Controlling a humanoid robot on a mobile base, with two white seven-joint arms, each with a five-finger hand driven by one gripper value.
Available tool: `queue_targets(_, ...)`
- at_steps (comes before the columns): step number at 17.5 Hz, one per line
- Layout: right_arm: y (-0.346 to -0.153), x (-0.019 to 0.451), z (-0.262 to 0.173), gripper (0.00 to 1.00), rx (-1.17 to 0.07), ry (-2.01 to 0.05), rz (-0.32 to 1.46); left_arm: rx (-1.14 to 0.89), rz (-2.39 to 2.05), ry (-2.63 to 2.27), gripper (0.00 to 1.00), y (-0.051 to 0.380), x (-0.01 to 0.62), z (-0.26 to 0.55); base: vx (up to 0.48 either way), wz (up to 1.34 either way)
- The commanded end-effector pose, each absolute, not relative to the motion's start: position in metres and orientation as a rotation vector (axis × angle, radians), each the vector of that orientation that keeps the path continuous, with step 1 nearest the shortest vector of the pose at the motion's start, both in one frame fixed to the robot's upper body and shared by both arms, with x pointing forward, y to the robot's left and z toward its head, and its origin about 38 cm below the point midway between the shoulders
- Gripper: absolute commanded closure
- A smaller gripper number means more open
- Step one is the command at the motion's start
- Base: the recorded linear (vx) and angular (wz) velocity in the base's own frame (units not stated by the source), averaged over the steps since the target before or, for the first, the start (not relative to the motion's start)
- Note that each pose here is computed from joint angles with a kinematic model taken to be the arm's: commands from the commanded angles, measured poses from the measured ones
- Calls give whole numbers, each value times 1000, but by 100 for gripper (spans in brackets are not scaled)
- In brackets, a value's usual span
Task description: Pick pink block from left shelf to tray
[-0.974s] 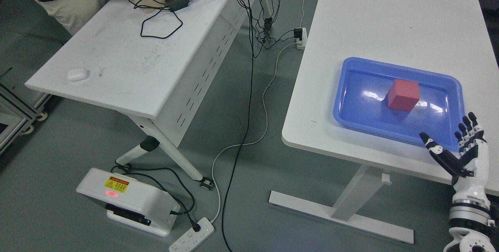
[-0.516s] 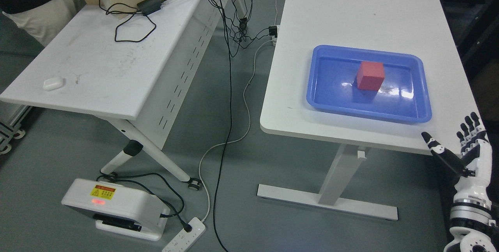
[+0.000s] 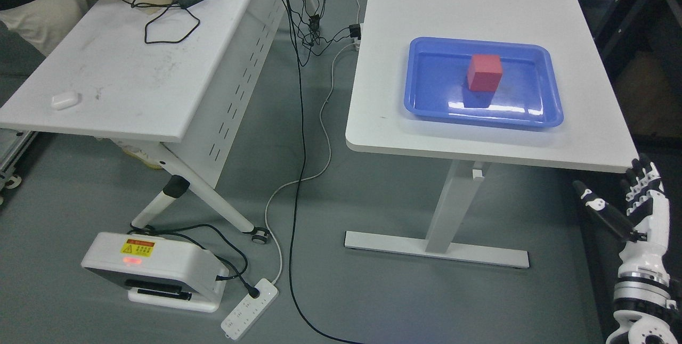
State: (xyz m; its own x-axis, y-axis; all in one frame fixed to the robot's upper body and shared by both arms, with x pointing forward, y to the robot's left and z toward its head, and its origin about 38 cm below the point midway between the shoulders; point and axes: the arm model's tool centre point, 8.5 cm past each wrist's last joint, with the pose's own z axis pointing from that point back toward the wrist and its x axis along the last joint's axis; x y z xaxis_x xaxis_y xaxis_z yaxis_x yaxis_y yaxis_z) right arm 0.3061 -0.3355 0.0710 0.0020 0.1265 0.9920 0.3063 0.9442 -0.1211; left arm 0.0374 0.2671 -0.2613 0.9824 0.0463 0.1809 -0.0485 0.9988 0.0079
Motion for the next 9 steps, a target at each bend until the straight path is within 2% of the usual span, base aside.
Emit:
queue_targets(1, -338, 307, 72, 0, -332, -1575, -144, 31, 45, -174, 0, 278, 31, -261, -157, 0)
queue_targets(9, -338, 305, 71, 0, -333, -1572, -143, 31, 45, -174, 0, 278, 31, -261, -95, 0)
